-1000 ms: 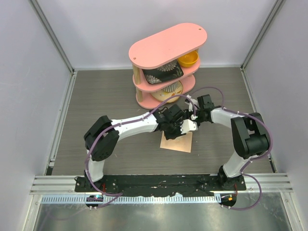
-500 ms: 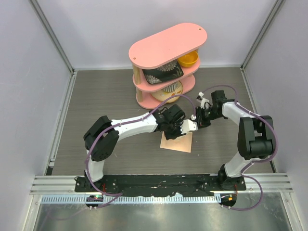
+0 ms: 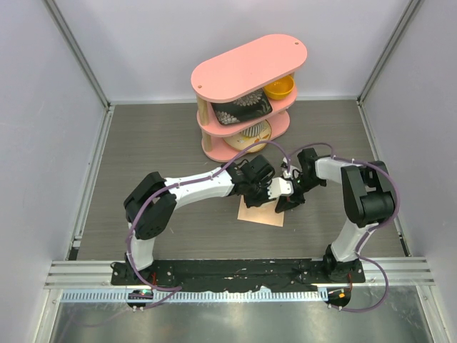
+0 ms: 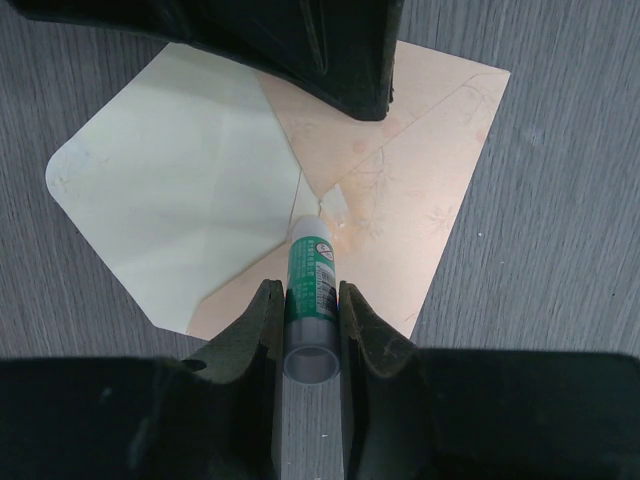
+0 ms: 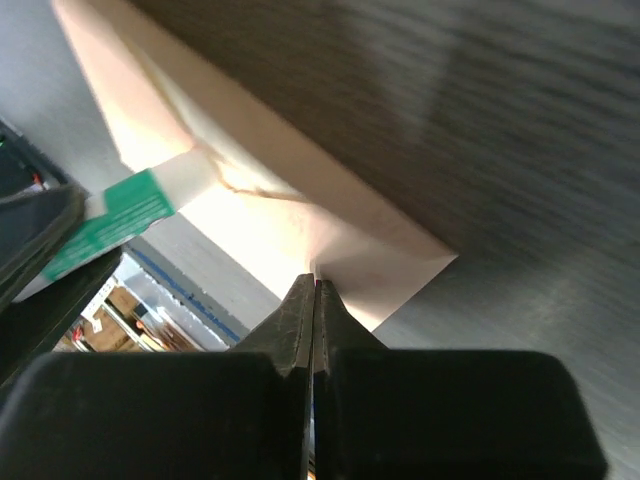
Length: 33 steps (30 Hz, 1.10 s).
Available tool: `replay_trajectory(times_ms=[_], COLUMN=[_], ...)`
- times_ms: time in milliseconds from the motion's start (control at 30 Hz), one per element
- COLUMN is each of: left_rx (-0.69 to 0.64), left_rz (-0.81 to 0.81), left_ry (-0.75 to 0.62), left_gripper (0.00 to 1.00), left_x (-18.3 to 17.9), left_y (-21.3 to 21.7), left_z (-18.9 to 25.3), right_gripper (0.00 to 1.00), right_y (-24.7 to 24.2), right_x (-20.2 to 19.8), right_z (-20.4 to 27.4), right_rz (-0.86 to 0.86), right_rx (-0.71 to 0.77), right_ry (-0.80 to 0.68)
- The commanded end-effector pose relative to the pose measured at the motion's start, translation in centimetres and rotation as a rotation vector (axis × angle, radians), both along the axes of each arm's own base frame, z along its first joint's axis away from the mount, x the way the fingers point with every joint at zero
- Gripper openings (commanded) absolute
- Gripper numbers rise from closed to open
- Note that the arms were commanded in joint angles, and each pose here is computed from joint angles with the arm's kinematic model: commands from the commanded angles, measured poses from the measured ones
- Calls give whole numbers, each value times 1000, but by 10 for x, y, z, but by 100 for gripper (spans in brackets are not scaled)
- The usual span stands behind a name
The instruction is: Place the letter into the envelope and seal it
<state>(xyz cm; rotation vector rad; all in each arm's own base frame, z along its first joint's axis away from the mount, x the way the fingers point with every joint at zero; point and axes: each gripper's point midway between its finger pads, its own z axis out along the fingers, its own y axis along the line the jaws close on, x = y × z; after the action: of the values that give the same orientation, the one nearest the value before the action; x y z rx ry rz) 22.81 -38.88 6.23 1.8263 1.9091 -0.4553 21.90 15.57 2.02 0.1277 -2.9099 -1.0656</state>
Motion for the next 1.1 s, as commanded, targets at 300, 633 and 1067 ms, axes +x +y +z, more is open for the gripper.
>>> replay_trajectory(times_ms=[300, 633, 1067], left_rx=[-40, -64, -51], left_rz=[-47, -53, -46], left_ry=[47, 54, 42], left_gripper=[0, 0, 0], left_x=[-15, -15, -11], left_y=[-7, -28, -30], left_z=[7, 4, 4], right_gripper=[1, 1, 1], right_y=[-15, -15, -16], right_x=[6, 6, 7], right_z=[-40, -40, -40], right_rz=[-29, -29, -30], right_rx=[-171, -171, -187], right_ry=[42, 41, 32])
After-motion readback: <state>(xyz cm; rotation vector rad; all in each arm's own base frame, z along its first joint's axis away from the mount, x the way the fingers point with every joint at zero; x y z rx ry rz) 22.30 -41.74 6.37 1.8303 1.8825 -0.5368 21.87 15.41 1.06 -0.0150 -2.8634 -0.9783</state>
